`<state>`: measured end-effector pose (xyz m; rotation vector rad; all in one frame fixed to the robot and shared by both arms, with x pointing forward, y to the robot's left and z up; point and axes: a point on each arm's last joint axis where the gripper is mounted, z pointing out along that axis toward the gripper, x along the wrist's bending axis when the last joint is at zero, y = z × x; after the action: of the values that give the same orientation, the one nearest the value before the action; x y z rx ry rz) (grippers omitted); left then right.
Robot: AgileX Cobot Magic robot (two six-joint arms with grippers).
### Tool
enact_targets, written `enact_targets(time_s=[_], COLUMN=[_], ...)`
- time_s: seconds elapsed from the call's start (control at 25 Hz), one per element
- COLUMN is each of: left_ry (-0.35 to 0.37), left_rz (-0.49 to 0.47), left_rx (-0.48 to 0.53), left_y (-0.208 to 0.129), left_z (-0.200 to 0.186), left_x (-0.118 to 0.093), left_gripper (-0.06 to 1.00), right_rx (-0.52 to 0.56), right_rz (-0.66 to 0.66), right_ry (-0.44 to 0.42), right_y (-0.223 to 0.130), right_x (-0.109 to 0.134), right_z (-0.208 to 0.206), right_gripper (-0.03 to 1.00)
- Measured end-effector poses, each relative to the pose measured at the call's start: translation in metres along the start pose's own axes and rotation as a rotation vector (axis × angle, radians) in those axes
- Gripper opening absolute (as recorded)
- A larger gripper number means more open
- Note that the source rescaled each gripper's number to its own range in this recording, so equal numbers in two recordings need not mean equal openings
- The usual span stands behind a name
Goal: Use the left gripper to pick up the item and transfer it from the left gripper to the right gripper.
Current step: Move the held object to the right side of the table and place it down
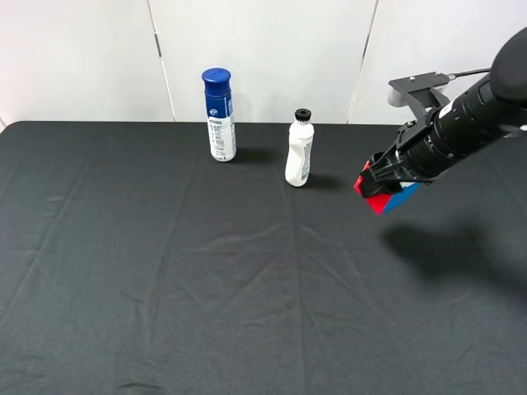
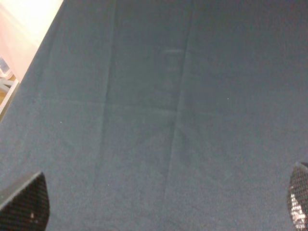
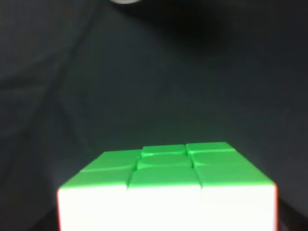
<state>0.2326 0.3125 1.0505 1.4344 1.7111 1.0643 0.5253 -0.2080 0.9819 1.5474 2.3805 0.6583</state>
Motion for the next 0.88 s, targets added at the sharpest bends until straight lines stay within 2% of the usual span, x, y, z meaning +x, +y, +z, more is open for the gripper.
enact_targets(time_s=[0.44,0.88], left_ry=[0.0,0.0], left_rz=[0.0,0.0], left_rx=[0.0,0.0], left_y=[0.0,0.0], left_z=[0.0,0.0], left_x=[0.0,0.0], left_gripper=[0.97,0.97], right_rx=[0.083,0.074], right_rz=[0.108,0.125], right_ry=[-0.088,-0.11], right_y=[-0.007,-0.01], right_x=[-0.049,-0.058], right_z=[0.04,0.06], right_gripper=[0.04,0.04])
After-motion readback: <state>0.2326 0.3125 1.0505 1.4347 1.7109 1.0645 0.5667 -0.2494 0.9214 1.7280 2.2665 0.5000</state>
